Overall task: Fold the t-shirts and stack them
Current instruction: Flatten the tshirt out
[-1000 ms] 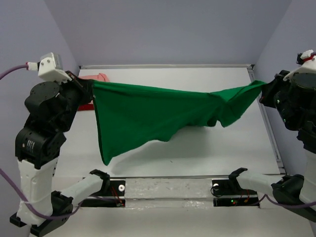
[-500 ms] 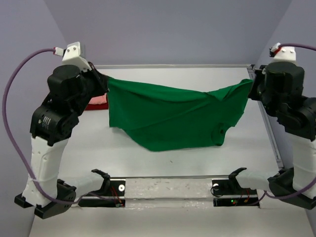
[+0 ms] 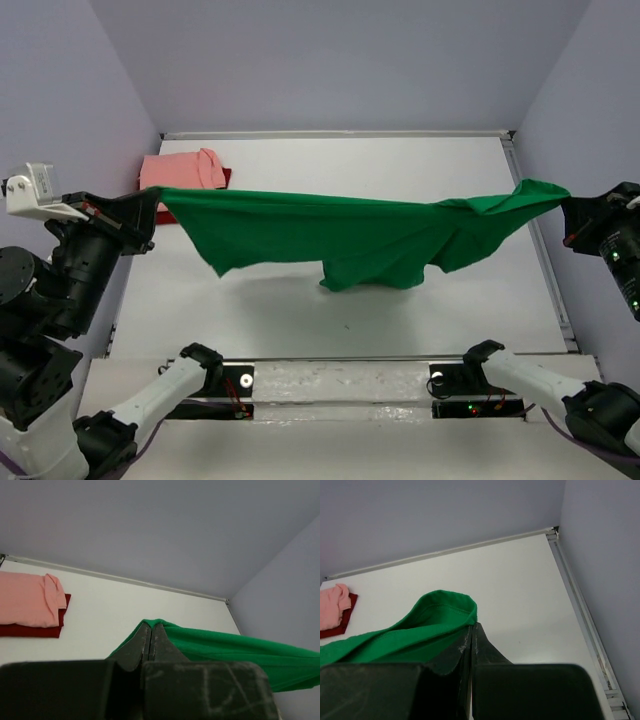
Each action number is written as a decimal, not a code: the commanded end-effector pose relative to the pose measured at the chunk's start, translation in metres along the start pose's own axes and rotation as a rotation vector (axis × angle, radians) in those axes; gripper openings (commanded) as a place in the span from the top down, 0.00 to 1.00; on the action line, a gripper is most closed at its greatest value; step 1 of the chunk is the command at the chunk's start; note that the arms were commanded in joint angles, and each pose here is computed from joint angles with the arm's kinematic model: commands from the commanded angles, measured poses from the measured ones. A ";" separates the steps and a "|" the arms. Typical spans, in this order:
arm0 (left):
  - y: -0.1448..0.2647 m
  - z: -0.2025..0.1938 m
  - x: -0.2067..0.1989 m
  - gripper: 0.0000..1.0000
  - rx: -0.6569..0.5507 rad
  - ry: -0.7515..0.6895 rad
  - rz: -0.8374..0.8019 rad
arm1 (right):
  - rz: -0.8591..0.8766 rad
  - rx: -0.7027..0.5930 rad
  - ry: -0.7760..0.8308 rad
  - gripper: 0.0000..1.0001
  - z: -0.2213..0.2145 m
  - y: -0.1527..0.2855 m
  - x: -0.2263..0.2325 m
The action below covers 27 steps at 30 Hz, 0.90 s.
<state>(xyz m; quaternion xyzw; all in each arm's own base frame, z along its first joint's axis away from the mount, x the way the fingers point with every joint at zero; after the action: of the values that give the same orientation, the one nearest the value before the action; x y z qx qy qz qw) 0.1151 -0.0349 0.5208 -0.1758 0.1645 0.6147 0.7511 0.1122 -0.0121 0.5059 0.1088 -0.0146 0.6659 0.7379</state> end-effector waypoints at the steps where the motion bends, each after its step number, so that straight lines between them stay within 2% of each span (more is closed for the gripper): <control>1: -0.019 0.002 -0.005 1.00 -0.005 -0.031 -0.004 | -0.006 -0.035 -0.003 1.00 0.011 -0.001 0.001; 8: -0.056 0.009 -0.030 1.00 0.017 -0.043 -0.068 | -0.049 -0.010 0.068 1.00 0.014 -0.038 0.020; 12: -0.051 0.020 -0.035 1.00 -0.003 -0.031 -0.088 | -0.061 -0.029 0.062 1.00 0.017 -0.032 0.014; 19: -0.028 -0.011 -0.010 1.00 0.048 -0.037 -0.041 | -0.047 -0.031 0.018 1.00 0.005 -0.001 -0.007; 27: -0.054 -0.026 -0.001 1.00 0.087 -0.096 0.032 | -0.074 -0.001 0.049 1.00 0.006 -0.022 0.004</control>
<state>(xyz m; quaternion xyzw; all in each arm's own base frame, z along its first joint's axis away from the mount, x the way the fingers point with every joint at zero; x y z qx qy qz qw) 0.1360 -0.0521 0.4987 -0.1247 0.1790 0.6053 0.7655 0.1039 -0.0221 0.5088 0.0938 -0.0200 0.6564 0.7483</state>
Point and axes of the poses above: each gripper's point midway between its finger pads, its own y axis back along the fingers, its own x axis along the line the jaws close on, z = x × y, the point moved 4 cm from there along y, back along the fingers, and after that the axes turned 2 degrees about y, right-handed, at the moved point
